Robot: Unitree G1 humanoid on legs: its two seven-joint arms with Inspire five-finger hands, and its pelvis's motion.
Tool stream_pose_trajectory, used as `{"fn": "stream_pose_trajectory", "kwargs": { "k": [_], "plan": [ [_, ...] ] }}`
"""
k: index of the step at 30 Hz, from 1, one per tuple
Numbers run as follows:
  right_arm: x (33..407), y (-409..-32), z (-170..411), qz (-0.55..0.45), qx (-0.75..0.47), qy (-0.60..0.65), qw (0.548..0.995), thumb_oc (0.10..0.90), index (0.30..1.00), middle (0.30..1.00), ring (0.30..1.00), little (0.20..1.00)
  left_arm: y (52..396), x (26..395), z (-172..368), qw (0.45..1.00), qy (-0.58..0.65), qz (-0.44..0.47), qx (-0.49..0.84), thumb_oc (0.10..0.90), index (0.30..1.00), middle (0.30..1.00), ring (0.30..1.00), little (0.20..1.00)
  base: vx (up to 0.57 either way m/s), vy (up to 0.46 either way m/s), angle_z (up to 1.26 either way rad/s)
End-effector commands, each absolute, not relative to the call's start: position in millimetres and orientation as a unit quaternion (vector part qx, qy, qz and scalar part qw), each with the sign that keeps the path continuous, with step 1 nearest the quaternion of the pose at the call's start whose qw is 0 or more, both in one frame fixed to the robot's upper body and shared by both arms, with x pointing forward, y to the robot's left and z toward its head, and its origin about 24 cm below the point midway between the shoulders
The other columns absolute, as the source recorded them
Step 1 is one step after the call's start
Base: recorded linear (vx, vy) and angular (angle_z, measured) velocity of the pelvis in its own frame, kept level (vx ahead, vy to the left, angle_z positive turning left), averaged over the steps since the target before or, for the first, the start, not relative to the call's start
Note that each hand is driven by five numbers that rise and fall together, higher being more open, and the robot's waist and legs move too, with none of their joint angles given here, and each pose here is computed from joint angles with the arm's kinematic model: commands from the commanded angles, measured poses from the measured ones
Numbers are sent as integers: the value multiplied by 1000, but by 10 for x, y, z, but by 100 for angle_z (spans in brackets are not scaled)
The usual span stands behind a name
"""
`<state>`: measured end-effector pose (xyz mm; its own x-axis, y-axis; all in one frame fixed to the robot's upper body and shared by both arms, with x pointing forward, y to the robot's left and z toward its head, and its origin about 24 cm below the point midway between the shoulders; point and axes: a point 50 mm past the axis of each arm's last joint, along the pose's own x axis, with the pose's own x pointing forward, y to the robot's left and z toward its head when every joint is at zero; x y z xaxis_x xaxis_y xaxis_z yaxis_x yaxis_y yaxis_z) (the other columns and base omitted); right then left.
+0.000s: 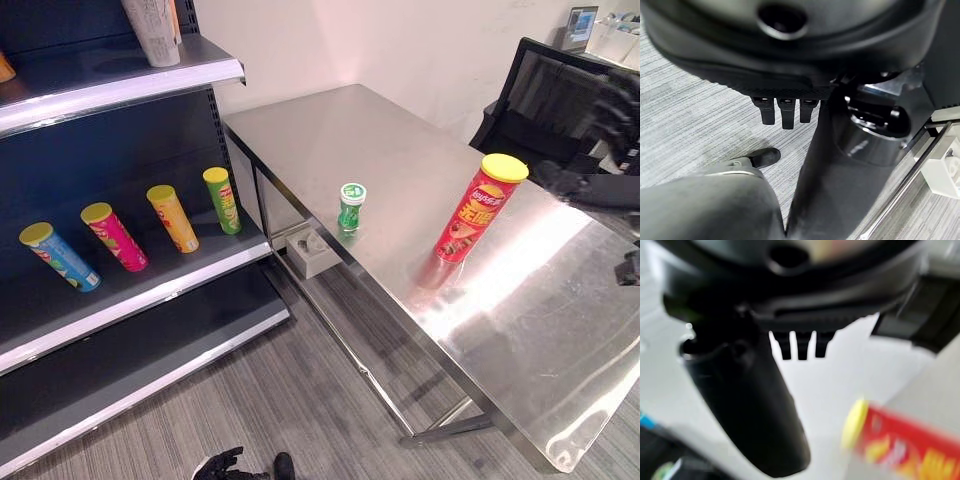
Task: Put the goods on the table back onto the shelves and tidy them up.
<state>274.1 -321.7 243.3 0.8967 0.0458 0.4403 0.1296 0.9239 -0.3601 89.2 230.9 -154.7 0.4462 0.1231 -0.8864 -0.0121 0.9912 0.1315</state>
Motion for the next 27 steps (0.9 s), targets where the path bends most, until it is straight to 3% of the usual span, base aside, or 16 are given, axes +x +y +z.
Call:
{"fn": "stream_pose_trajectory", "kwargs": {
  "k": [1, 14, 27],
  "plan": [
    [2622, -3092, 3219, -14, -207, -372, 905, 800, 900, 900, 900, 900, 2357, 1050, -1487, 863, 498, 20, 77, 800, 900, 900, 900, 900, -2, -9, 3],
    [2746, -3138, 3335, -56, -356, -319, 876, 800, 900, 900, 900, 900, 2388, 992, -1500, 860, 503, 32, 77, 800, 900, 900, 900, 900, -3, -7, 4],
    [2943, -3283, 3173, -62, -325, -256, 908, 800, 900, 900, 900, 900, 2417, 936, -1514, 854, 513, 39, 73, 800, 900, 900, 900, 900, -2, -3, 6]
  ]
}}
